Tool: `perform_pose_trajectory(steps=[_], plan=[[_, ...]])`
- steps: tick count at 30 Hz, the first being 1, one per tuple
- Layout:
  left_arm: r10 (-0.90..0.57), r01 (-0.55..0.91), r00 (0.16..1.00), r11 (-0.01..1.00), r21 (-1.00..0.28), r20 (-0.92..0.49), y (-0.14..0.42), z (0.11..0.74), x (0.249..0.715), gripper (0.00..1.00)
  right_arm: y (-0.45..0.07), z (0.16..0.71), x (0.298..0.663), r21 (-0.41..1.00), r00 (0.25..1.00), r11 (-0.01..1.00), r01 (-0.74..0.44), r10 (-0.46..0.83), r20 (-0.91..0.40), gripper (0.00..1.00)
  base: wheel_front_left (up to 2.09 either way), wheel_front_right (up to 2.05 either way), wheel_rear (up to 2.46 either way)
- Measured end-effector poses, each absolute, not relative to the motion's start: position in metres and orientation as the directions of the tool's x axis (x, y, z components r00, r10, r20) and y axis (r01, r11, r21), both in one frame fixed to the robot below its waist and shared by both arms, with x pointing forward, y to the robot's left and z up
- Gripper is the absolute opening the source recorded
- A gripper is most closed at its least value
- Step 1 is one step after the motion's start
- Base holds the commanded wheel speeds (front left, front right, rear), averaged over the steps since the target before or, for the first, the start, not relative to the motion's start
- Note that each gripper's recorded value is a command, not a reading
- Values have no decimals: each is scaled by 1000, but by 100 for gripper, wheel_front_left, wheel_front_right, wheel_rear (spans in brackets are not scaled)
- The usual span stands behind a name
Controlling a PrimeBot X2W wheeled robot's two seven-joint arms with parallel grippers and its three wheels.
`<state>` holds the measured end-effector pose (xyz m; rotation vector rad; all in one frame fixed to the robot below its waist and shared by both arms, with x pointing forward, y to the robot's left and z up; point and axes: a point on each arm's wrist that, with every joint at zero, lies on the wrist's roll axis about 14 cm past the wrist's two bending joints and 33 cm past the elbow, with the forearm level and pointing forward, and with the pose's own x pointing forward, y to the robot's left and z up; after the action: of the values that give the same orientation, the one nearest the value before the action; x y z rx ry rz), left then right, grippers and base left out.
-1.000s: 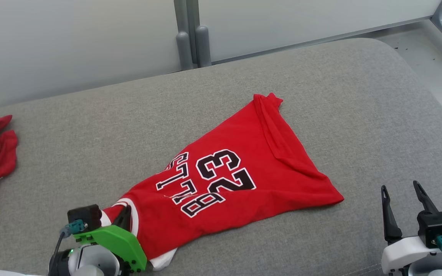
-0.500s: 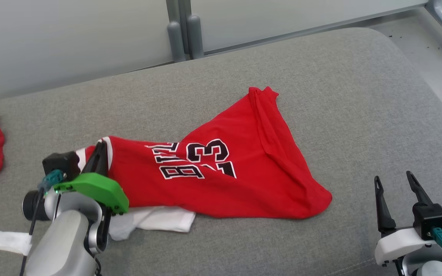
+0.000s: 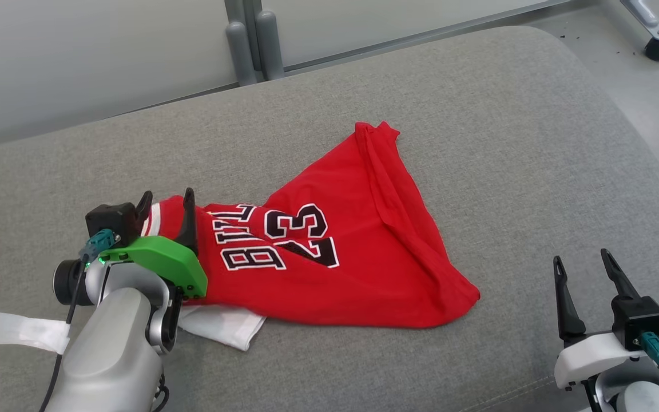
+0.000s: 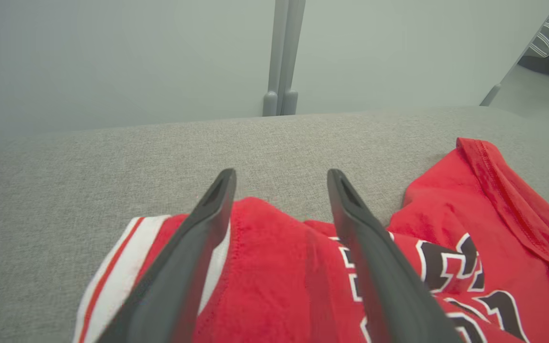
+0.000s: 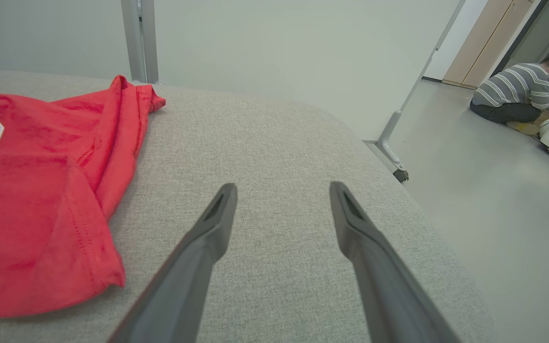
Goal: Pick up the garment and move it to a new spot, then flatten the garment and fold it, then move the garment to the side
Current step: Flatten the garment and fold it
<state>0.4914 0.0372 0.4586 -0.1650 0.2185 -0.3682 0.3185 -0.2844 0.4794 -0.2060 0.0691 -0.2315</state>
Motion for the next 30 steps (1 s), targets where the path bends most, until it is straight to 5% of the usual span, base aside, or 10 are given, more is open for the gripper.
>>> perform_pose_trajectory(steps=[10,20,30], plan=[[-343,312,926,930,-192,-158,67,461,465,100,-267,483,325,-191,984,967,170,-178,-23,100,0,0,0],[-271,189,891,951,-244,-364,109,408,399,100,-240,495,335,-167,996,982,93,-91,20,100,0,0,0],[-265,151,858,949,-277,-440,106,383,397,100,-253,490,329,-182,991,974,131,-133,-1,100,0,0,0]])
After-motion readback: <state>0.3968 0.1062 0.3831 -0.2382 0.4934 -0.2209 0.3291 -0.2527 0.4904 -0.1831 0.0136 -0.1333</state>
